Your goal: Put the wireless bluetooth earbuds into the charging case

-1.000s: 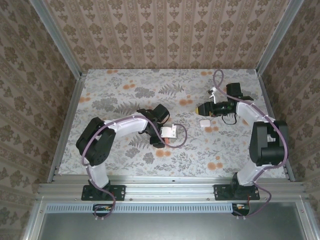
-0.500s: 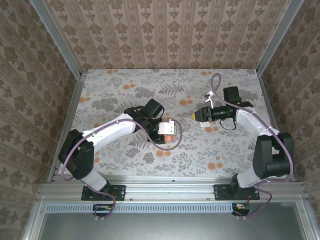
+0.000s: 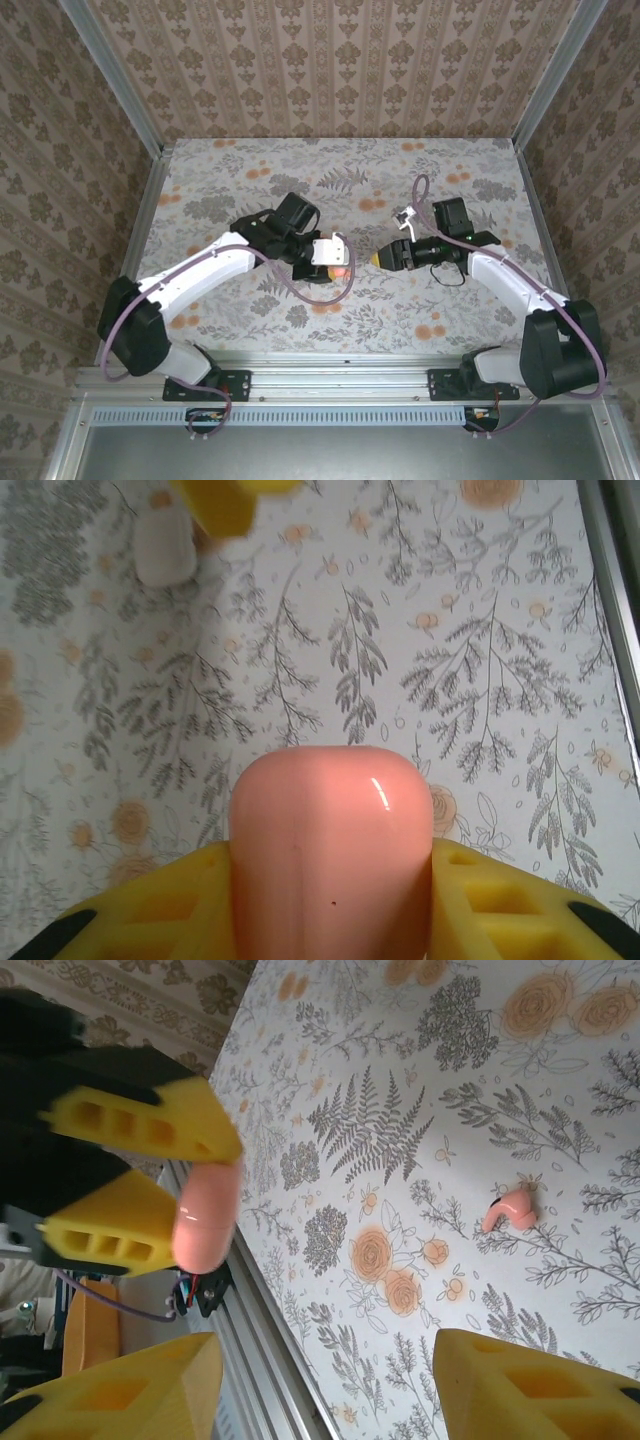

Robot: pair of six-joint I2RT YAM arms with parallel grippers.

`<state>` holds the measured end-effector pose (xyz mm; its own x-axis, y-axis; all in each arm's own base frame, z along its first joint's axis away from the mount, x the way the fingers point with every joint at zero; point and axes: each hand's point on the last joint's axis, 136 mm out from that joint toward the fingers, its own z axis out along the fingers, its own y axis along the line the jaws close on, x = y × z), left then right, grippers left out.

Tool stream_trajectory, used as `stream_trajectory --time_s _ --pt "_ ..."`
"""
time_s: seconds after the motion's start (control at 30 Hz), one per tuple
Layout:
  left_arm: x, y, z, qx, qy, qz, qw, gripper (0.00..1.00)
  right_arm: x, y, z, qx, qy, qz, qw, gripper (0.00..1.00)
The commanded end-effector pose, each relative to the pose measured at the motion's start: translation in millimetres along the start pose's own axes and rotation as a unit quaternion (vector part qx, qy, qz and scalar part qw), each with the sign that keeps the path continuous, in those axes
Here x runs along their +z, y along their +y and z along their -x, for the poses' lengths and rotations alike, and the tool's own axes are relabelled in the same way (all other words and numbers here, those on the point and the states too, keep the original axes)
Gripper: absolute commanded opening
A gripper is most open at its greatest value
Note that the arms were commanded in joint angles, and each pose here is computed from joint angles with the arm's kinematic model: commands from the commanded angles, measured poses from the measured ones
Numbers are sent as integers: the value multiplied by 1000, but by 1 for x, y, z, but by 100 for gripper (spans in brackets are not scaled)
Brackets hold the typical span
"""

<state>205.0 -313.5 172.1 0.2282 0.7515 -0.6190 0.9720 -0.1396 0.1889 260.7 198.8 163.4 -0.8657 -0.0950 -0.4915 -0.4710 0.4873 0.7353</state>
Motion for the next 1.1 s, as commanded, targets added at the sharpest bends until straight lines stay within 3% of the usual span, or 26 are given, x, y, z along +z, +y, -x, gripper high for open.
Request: stream_trajectory --time_s 0.0,0.5,0.83,1.07 --pt "-9 -4 8 -3 -23 1 1000 37 5 4 4 17 -18 -11 1000 59" --pt "-19 -6 10 -1 -43 37 998 37 48 49 -2 37 39 75 996 64" --pt "-9 -9 -4 -6 -12 34 999 36 38 55 -11 41 61 73 995 62" --pt "-8 -8 2 -3 -22 38 999 36 42 67 -3 63 70 112 989 57"
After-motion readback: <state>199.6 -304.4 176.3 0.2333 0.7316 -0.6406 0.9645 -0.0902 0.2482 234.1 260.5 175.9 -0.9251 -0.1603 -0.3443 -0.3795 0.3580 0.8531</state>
